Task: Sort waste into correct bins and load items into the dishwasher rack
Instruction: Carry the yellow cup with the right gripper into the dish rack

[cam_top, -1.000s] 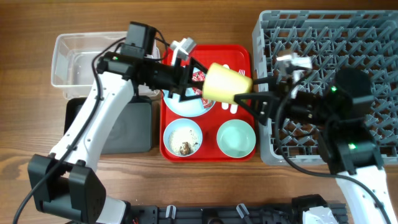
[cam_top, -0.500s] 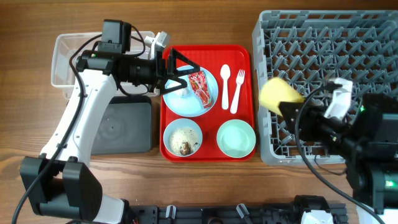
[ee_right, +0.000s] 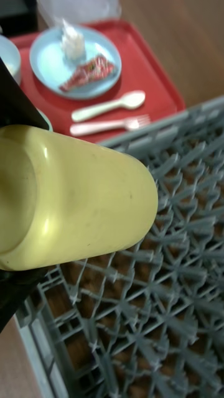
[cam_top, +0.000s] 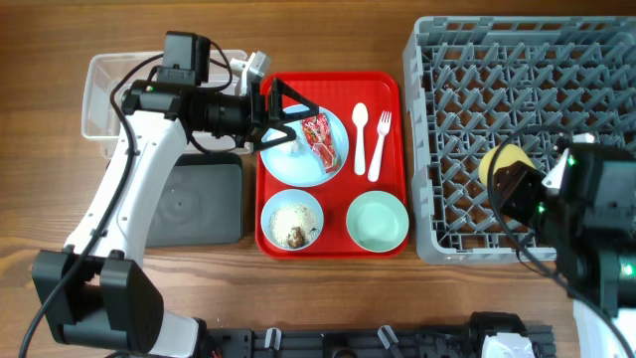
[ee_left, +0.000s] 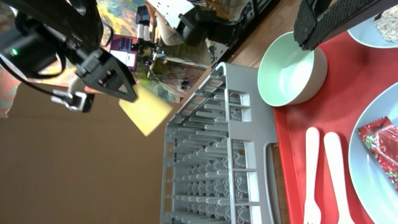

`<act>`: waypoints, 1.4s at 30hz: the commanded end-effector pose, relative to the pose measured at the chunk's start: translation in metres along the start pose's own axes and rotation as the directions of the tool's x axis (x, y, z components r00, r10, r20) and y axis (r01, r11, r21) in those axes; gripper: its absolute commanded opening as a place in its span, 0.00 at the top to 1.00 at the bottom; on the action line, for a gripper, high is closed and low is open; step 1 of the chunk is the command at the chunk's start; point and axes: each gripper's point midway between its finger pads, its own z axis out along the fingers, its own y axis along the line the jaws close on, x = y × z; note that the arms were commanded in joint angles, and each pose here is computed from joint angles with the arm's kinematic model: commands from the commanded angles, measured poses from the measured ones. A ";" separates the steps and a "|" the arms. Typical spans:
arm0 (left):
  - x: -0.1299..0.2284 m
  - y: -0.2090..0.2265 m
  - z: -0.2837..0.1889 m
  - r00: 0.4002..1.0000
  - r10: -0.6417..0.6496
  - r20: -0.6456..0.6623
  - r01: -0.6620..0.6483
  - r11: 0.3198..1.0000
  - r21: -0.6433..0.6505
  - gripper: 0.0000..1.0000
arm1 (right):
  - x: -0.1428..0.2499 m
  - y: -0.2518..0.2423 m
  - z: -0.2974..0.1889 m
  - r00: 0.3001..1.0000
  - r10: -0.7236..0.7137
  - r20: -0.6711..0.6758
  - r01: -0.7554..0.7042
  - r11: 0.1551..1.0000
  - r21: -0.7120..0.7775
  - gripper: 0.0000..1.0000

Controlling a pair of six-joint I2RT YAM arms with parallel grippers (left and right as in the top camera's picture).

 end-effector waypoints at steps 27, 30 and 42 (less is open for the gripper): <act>0.002 -0.003 -0.004 1.000 -0.004 0.001 0.004 1.000 -0.004 0.00 | -0.024 -0.111 0.087 0.913 0.342 -0.224 -0.302 0.933 0.195 0.72; 0.002 -0.003 -0.004 1.000 -0.004 0.002 0.004 1.000 -0.004 0.00 | -0.023 -0.113 0.093 0.907 0.349 -0.237 -0.306 0.931 0.201 0.66; 0.009 -0.005 0.002 1.000 -0.009 -0.022 0.009 1.000 -0.005 0.00 | -0.045 -0.096 0.066 0.933 0.315 -0.175 -0.296 0.946 0.129 0.19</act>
